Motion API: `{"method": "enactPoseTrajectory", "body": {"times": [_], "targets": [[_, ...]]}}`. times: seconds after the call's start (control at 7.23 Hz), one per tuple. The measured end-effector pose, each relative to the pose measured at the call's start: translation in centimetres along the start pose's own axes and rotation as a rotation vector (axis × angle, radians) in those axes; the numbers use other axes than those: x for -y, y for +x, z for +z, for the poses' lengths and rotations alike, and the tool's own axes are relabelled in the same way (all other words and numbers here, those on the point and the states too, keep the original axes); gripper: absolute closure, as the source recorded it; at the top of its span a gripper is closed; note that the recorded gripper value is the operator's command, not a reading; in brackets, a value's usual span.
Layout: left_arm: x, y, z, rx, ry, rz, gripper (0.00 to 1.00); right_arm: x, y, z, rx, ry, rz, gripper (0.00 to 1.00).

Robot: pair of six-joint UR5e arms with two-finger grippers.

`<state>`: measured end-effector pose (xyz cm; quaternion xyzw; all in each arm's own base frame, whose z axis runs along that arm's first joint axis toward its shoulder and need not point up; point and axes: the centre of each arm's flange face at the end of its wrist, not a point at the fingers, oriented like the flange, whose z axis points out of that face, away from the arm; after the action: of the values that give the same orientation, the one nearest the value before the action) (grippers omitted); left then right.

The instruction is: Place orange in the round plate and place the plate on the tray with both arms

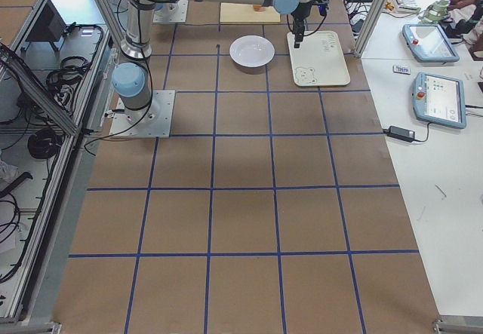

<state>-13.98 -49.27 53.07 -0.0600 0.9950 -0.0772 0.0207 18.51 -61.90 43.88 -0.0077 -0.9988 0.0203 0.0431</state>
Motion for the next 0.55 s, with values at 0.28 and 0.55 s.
{"method": "enactPoseTrajectory", "body": {"times": [0.28, 0.55], "targets": [[-0.1, 0.0, -0.1, 0.001, 0.002, 0.002, 0.0, -4.0, 1.3, -4.4, 0.004, 0.035, -0.044, 0.0], [-0.1, 0.0, -0.1, 0.004, 0.002, 0.006, 0.0, -4.9, 2.6, -4.8, 0.024, 0.044, -0.038, 0.0]]}}
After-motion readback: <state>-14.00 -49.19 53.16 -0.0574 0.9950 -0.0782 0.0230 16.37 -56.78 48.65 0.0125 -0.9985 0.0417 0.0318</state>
